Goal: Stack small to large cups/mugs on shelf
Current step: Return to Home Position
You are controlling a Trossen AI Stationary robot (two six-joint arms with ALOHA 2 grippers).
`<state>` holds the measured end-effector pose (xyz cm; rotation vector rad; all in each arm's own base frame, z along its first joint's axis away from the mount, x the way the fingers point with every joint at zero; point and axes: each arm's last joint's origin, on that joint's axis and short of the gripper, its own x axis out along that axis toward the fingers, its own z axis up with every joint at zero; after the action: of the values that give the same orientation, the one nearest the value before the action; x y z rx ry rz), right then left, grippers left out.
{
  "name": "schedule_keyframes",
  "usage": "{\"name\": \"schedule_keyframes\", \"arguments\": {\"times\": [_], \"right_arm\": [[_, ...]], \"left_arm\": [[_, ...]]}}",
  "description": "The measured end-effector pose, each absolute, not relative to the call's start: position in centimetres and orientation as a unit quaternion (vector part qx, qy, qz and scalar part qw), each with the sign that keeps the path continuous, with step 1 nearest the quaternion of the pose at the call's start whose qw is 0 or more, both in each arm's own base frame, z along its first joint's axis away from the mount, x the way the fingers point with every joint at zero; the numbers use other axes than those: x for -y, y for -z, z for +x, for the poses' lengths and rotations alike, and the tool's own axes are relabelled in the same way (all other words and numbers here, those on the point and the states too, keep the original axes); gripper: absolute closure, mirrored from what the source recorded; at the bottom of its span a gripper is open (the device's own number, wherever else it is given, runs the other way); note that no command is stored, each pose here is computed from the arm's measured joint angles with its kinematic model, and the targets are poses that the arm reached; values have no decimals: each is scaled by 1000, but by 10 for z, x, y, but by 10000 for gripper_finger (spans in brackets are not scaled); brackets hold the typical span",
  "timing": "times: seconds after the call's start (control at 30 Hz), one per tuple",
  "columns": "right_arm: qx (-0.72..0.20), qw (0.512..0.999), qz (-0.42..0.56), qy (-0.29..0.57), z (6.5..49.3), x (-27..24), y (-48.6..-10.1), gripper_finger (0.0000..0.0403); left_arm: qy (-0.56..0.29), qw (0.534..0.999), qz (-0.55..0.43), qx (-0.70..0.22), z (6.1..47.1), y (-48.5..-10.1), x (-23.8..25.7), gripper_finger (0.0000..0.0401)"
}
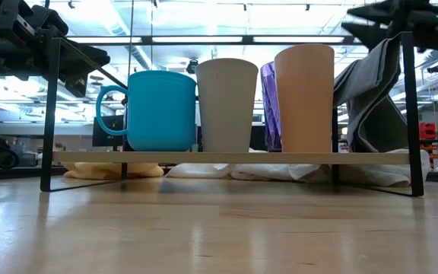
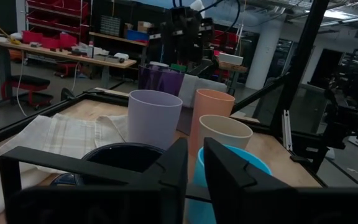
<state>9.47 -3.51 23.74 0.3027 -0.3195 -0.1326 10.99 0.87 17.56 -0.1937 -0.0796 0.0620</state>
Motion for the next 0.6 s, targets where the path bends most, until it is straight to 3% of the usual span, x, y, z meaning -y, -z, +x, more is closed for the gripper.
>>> {"name": "schedule_keyframes", "arguments": {"times": [0.17, 0.6], "right_arm": [[197, 967, 148, 71, 97, 35, -245, 266], [121, 980, 137, 76, 121, 39, -230, 266]], "left_arm": [[-31, 994, -97, 40, 110, -176, -9, 350], [-31, 994, -97, 40, 110, -176, -9, 338]]}}
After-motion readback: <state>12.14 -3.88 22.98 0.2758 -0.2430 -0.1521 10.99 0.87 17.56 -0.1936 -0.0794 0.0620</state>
